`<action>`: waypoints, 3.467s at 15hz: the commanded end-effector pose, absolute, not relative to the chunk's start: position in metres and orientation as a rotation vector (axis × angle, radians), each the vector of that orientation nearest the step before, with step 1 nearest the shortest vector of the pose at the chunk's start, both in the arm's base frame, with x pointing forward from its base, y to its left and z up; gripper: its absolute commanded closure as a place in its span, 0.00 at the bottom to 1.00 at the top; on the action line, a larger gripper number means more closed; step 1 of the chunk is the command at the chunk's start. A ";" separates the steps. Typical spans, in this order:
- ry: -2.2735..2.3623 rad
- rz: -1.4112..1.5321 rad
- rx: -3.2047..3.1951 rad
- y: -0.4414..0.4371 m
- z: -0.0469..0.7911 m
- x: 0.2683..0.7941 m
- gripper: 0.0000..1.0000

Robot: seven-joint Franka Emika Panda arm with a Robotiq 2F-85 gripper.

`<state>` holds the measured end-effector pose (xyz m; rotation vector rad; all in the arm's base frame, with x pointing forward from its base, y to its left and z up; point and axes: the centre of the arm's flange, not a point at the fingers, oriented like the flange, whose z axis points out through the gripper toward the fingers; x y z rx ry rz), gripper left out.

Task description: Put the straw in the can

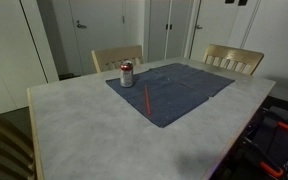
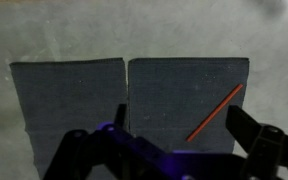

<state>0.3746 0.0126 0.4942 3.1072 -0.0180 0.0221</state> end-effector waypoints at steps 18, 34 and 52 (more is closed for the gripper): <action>-0.172 -0.089 3.140 0.050 0.463 0.490 0.00; -0.751 -0.100 3.238 0.098 0.332 0.544 0.00; -0.596 -0.419 3.123 0.128 0.184 0.555 0.00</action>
